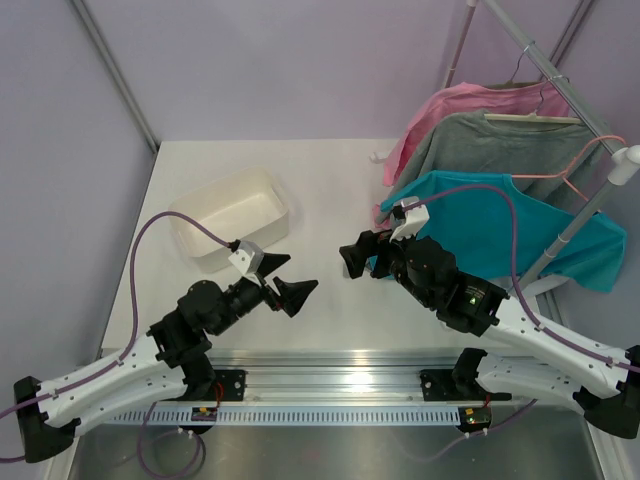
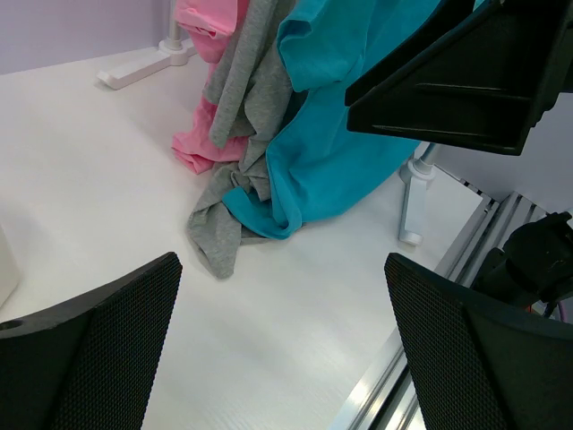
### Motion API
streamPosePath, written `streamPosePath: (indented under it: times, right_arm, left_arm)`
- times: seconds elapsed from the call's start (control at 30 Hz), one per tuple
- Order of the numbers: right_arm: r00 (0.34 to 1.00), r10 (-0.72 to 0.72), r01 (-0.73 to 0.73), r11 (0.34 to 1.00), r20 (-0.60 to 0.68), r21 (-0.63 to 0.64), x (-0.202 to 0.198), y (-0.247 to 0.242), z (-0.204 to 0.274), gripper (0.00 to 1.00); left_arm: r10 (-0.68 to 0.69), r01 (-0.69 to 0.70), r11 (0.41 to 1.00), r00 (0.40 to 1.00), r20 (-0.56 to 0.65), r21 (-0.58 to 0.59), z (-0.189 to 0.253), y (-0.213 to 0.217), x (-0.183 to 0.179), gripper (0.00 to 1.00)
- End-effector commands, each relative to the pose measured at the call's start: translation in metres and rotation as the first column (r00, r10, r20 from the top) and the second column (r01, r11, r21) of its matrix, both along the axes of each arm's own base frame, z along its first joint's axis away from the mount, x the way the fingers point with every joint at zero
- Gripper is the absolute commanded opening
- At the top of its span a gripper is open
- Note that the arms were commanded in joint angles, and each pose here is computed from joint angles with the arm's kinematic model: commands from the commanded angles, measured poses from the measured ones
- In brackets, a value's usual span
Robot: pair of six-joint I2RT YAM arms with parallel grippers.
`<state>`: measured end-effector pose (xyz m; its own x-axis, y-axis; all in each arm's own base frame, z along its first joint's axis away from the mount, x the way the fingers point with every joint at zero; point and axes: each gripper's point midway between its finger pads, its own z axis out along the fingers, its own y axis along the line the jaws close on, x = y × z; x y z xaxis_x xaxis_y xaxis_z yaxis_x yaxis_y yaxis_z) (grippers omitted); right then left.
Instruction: Remove the t-shirt from the hanger
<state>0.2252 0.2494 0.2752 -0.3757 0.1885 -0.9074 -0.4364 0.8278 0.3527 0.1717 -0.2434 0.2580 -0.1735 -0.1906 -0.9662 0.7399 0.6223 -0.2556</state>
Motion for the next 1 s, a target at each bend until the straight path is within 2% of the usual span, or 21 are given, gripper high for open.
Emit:
streamPosePath:
  times: [0.0, 0.07, 0.17, 0.2, 0.27, 0.37, 0.47, 0.57, 0.6, 0.7, 0.73, 0.83, 0.97]
  right_arm:
    - [1.000, 0.007, -0.008, 0.999, 0.021, 0.051, -0.001, 0.005, 0.013, 1.00]
    - [0.999, 0.022, -0.024, 0.998, 0.039, 0.055, -0.002, 0.007, 0.016, 0.99]
    - [0.999, -0.031, 0.030, 0.999, 0.043, 0.036, 0.004, -0.001, 0.019, 0.99]
    - [0.998, -0.041, 0.039, 0.998, 0.050, 0.051, 0.005, -0.003, 0.034, 1.00]
    - [0.997, -0.075, 0.075, 0.997, 0.008, 0.012, 0.003, -0.014, 0.033, 0.99]
    - [0.994, -0.105, 0.104, 0.994, 0.011, 0.037, -0.003, -0.029, 0.058, 0.99]
    - [0.984, -0.171, 0.163, 0.979, 0.051, 0.126, -0.008, -0.056, 0.094, 0.99]
    - [0.963, -0.243, 0.225, 0.963, 0.114, 0.149, -0.016, -0.093, 0.132, 0.99]
    - [0.956, -0.267, 0.252, 0.960, 0.120, 0.122, -0.018, -0.105, 0.135, 1.00]
    - [0.879, -0.460, 0.442, 0.885, 0.128, 0.145, -0.020, -0.159, 0.160, 0.99]
    - [0.808, -0.575, 0.560, 0.818, 0.130, 0.133, -0.017, -0.184, 0.162, 1.00]
    - [0.691, -0.717, 0.699, 0.694, 0.087, 0.169, -0.025, -0.225, 0.169, 0.99]
    - [0.625, -0.780, 0.747, 0.609, 0.030, 0.267, -0.030, -0.242, 0.171, 0.98]
  left_arm:
    - [-0.005, 0.009, 0.998, 0.998, 0.061, -0.068, 0.033, 0.000, -0.002, 0.99]
    - [0.002, 0.003, 0.997, 0.998, 0.067, -0.071, 0.035, 0.002, -0.001, 0.99]
    - [0.013, -0.007, 0.997, 0.998, 0.068, -0.081, 0.034, 0.004, -0.001, 0.99]
    - [0.012, -0.005, 0.996, 0.997, 0.073, -0.088, 0.035, 0.004, -0.001, 0.99]
    - [0.011, -0.006, 0.997, 0.998, 0.065, -0.072, 0.032, 0.003, 0.000, 0.99]
    - [0.007, -0.003, 0.998, 0.998, 0.060, -0.069, 0.032, 0.002, 0.000, 0.99]
    - [0.020, -0.016, 0.997, 0.998, 0.056, -0.081, 0.034, 0.004, 0.001, 0.99]
    - [0.024, -0.019, 0.996, 0.998, 0.063, -0.084, 0.035, 0.006, 0.001, 0.99]
    - [0.023, -0.017, 0.996, 0.998, 0.065, -0.084, 0.036, 0.006, 0.000, 0.99]
    - [-0.004, 0.010, 0.996, 0.997, 0.073, -0.086, 0.038, 0.004, -0.004, 0.99]
    - [-0.014, 0.021, 0.996, 0.997, 0.075, -0.084, 0.038, 0.003, -0.005, 0.99]
    - [-0.048, 0.055, 0.994, 0.996, 0.077, -0.089, 0.038, -0.003, -0.009, 0.99]
    - [-0.043, 0.048, 0.996, 0.997, 0.067, -0.076, 0.036, -0.004, -0.007, 0.99]
